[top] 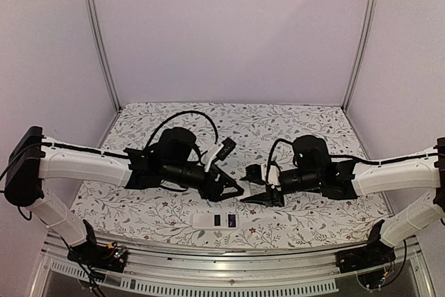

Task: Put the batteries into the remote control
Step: Pass from the right arm to the left, then pass from the left arm to the right

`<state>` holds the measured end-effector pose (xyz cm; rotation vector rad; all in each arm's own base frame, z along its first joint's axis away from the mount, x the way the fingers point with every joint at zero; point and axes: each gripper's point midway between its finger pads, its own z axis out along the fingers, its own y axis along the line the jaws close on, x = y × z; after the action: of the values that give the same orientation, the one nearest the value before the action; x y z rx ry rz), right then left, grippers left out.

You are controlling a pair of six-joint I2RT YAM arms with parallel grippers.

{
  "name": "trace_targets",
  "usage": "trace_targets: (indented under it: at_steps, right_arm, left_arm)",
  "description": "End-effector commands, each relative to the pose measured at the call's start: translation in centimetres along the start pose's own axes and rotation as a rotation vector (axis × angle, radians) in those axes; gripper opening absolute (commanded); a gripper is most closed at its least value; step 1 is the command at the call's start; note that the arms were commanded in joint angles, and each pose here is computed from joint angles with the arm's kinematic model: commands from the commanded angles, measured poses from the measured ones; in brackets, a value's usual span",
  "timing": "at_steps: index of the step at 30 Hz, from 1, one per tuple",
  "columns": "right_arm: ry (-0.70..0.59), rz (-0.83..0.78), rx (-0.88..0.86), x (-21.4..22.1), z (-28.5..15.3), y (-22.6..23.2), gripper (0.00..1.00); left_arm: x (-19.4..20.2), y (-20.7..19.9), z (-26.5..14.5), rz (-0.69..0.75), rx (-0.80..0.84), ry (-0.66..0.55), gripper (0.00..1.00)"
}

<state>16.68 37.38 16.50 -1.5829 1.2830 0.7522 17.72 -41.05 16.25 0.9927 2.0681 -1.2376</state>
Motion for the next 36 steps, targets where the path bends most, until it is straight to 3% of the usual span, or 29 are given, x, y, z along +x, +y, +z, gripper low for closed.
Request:
trace_targets:
  at_steps: [1,7,12,14,18,22,29,32,36]
  right_arm:
    - [-0.045,-0.047,0.053,-2.0,-0.4,-1.6,0.16]
    - [-0.048,-0.055,0.056,-2.0,-0.3,-1.6,0.16]
    - [-0.052,-0.066,0.062,-2.2,-0.3,-1.7,0.16]
    - [-0.052,-0.068,0.067,-2.3,-0.4,-1.9,0.19]
    - [-0.045,-0.01,0.125,-2.8,-0.9,-3.0,0.51]
    - [-0.073,0.145,0.13,-3.4,-2.3,-2.9,0.67]
    - [-0.099,0.526,0.144,-3.6,-4.2,-2.7,0.68]
    - [-0.117,0.701,0.13,-3.5,-4.3,-2.6,0.63]
    - [-0.132,0.818,0.086,-3.5,-3.7,-2.2,0.55]
  left_arm:
    - [-0.5,-0.2,0.6,-0.063,0.038,0.001,0.52]
    - [-1.9,-1.3,0.4,-0.071,0.094,-0.049,0.32]
    - [-1.4,-1.5,0.5,-0.065,0.111,-0.028,0.01]
    - [-1.4,-1.5,0.4,-0.063,0.11,-0.027,0.0]
    - [-1.9,-1.5,-0.2,-0.033,0.093,-0.06,0.0]
    - [-2.4,-1.3,-0.8,0.011,0.059,-0.094,0.0]
    - [-2.9,-1.7,-1.4,0.055,0.06,-0.14,0.0]
    - [-3.1,-2.0,-1.4,0.07,0.069,-0.147,0.0]
    - [-3.1,-2.4,-1.5,0.085,0.074,-0.153,0.0]
